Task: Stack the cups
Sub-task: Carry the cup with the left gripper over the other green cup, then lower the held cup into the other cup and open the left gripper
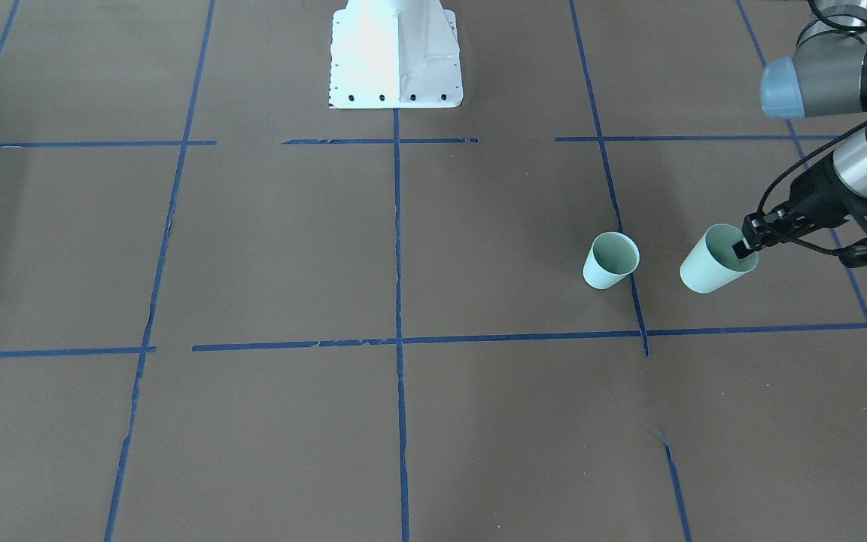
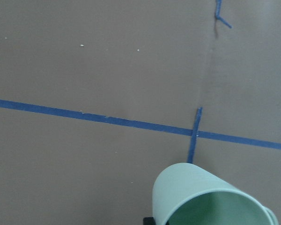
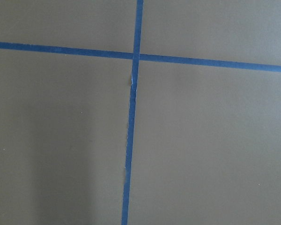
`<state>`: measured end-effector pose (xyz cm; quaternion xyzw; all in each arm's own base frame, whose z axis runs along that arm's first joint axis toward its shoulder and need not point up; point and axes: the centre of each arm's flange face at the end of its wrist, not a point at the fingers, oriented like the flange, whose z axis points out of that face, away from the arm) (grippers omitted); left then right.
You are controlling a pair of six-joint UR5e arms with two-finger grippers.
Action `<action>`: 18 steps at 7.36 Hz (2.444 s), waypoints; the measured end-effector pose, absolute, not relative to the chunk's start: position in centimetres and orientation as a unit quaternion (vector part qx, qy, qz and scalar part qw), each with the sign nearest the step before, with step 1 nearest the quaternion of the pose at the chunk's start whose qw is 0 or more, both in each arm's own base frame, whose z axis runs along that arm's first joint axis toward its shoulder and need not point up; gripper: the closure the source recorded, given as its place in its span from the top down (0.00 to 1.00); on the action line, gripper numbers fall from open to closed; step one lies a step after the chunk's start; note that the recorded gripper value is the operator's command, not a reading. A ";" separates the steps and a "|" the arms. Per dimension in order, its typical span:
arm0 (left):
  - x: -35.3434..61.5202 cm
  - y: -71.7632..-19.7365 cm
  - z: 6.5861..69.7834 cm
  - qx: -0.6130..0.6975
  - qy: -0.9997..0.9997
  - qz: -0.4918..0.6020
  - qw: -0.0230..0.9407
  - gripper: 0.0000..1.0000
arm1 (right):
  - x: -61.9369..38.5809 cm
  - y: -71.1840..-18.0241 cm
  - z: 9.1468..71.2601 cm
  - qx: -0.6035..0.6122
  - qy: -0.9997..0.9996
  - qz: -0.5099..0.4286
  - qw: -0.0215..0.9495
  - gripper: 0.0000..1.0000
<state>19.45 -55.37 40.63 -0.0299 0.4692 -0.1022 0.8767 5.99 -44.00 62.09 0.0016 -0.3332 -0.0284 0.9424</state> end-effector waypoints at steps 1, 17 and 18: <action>21.7 -55.5 38.2 -0.037 0.462 -0.120 0.878 0.00 | 6.0 -44.0 62.1 0.002 -0.333 -0.028 0.942 1.00; 29.1 -49.8 36.4 -0.057 0.420 -0.135 0.896 0.18 | 6.0 -44.0 62.1 0.002 -0.333 -0.028 0.942 1.00; 29.2 -49.8 36.4 -0.057 0.420 -0.133 0.896 0.30 | 6.0 -44.0 62.1 0.002 -0.333 -0.028 0.942 1.00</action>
